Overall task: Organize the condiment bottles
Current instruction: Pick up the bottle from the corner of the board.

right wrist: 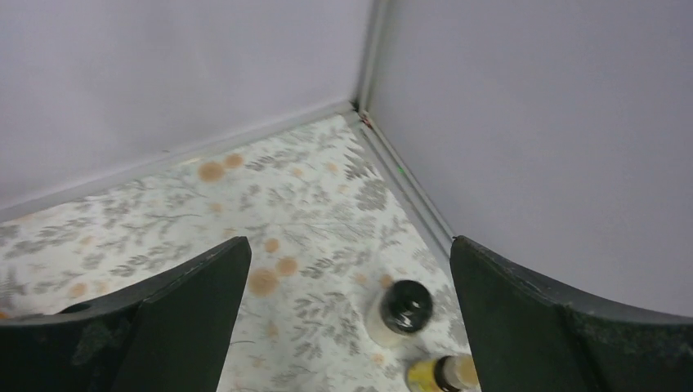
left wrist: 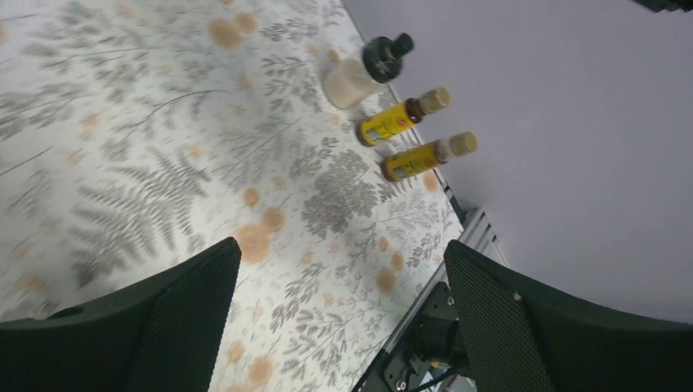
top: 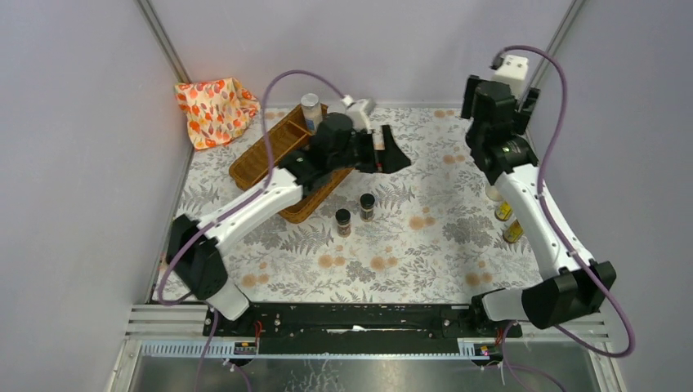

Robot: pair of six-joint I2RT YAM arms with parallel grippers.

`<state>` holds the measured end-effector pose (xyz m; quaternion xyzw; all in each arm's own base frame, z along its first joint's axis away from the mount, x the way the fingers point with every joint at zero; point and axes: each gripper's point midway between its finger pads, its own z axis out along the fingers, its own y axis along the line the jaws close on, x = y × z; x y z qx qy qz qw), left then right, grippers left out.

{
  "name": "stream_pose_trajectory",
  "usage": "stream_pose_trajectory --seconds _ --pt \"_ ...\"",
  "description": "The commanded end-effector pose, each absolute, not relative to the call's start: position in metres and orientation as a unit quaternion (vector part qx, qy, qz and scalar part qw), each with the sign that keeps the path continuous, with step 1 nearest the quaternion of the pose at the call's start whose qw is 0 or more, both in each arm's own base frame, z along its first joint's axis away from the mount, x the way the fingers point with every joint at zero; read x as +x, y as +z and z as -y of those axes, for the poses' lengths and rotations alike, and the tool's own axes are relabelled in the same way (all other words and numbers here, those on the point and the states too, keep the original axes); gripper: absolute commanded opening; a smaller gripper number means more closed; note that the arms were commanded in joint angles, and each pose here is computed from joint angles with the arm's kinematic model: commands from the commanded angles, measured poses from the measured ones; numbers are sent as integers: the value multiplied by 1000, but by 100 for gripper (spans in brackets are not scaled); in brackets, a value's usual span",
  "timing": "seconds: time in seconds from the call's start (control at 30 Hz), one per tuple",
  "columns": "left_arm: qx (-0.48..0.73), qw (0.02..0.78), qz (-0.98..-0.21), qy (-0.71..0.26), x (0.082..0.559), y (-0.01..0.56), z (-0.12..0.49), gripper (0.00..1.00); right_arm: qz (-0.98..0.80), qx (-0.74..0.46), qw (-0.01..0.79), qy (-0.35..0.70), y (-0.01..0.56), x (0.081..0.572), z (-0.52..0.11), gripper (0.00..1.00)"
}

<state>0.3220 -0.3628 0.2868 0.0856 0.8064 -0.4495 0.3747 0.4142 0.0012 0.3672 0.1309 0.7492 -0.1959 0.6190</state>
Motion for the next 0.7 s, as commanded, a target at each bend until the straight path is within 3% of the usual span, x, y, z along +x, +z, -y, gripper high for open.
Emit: stream_pose_trajectory --seconds 0.0,0.3,0.67 --pt "171 374 -794 -447 323 287 407 99 -751 188 595 -215 349 382 38 100" --pt "242 372 -791 -422 336 260 456 99 -786 260 520 -208 291 349 68 100" --pt "271 399 -789 -380 345 228 478 99 -801 296 472 -222 268 310 93 100"
